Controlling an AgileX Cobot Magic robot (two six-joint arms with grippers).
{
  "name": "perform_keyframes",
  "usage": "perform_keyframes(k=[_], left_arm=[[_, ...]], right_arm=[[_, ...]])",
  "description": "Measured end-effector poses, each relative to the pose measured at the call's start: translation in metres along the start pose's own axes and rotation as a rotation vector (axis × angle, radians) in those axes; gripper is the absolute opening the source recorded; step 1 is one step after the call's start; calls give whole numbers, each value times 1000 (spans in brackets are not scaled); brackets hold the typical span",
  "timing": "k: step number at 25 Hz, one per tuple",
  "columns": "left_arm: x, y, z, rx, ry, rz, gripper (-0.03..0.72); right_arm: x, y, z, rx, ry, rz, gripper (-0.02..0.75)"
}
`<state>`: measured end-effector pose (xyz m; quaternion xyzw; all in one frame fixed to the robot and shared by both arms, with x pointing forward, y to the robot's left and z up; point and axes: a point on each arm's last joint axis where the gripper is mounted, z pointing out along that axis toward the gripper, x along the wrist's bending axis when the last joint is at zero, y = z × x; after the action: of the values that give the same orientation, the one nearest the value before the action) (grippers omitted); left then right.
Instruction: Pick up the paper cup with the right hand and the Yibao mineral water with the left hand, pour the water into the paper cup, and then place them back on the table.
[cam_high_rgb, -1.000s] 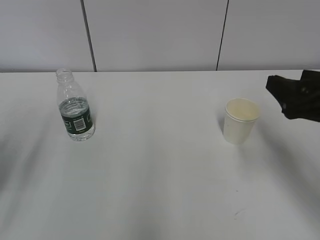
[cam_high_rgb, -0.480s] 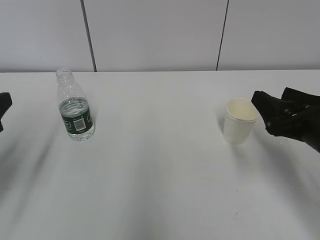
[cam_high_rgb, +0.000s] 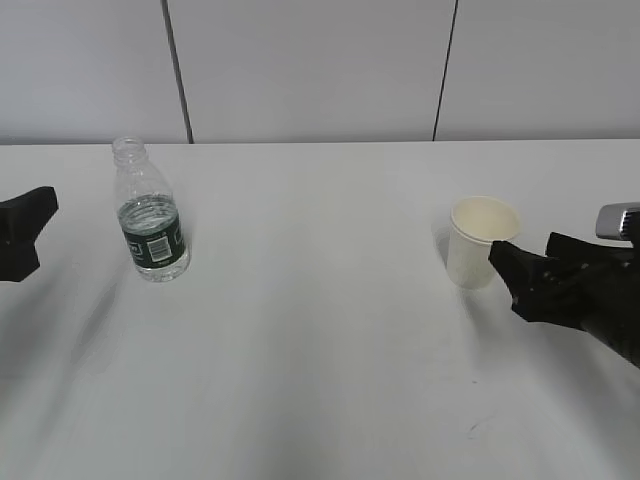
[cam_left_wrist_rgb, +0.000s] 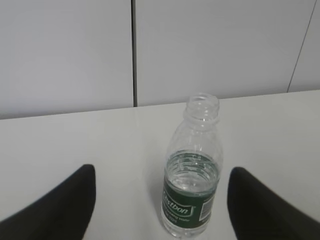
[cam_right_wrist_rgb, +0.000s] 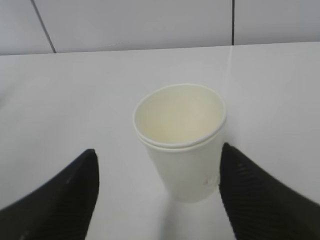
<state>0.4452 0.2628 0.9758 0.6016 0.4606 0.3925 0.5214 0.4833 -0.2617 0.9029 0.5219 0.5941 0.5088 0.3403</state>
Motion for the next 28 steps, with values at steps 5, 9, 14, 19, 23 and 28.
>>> perform_keyframes(k=[5,9,14,19,23,28], left_arm=[[0,-4,3,12,-3,-4,502],[0,-5,4,12,-4,-5,502],[0,-3,4,-4,-6,-5,502],[0,-3,4,-7,-7,-5,501],[0,-2,4,-13,-9,-4,501],[-1,0,3,-44,-14,-3,501]], right_arm=[[-3,-10,3,32,-23,13,585],[-2,-16,4,62,2,4,585],[2,-18,4,73,42,-12,585],[1,-32,7,126,40,-3,585],[0,-39,8,154,38,2,587],[-1,-34,15,128,40,-3,594]])
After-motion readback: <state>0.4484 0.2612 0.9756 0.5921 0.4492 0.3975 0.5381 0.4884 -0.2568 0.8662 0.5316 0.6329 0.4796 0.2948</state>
